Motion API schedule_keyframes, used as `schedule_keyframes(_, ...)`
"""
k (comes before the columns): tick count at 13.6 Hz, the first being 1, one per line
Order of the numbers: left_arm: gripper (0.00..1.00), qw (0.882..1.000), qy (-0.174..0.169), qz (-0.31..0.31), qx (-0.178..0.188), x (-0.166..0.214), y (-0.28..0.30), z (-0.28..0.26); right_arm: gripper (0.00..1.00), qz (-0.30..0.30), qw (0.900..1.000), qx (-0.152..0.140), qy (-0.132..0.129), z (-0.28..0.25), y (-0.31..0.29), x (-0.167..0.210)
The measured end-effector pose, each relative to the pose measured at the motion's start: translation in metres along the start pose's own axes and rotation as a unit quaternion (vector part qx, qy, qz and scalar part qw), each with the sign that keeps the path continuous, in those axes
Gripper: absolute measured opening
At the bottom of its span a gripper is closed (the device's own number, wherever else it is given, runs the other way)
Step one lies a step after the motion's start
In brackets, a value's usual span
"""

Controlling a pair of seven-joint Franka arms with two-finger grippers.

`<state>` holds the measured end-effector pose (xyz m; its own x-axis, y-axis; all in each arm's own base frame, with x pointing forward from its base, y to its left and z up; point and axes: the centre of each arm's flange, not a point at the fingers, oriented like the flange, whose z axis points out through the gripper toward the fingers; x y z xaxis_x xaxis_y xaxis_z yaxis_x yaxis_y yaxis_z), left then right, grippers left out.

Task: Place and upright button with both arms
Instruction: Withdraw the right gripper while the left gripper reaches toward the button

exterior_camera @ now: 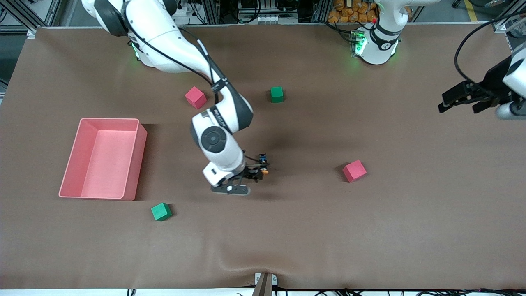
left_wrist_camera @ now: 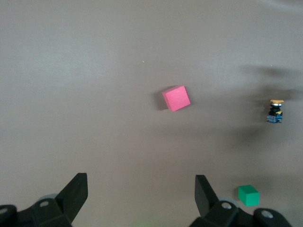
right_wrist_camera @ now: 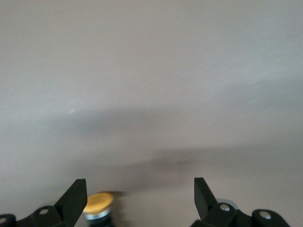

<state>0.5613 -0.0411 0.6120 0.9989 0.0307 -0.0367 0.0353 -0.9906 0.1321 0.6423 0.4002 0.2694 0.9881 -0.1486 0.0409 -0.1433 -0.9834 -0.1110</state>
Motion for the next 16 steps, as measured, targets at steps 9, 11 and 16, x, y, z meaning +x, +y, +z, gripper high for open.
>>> schedule_keyframes(9,1.00,0.999,-0.031,0.016,-0.007,0.048,0.094,0.072,1.00,-0.025,0.998,-0.010,-0.050,-0.084,0.261,0.042)
schedule_keyframes(11,1.00,0.999,-0.039,0.026,-0.005,0.056,0.118,0.089,1.00,-0.034,0.998,0.005,-0.050,-0.119,0.311,0.021)
schedule_keyframes(16,1.00,0.997,-0.071,0.011,0.008,0.057,0.180,0.141,1.00,-0.079,0.995,0.029,-0.058,-0.188,0.440,-0.020)
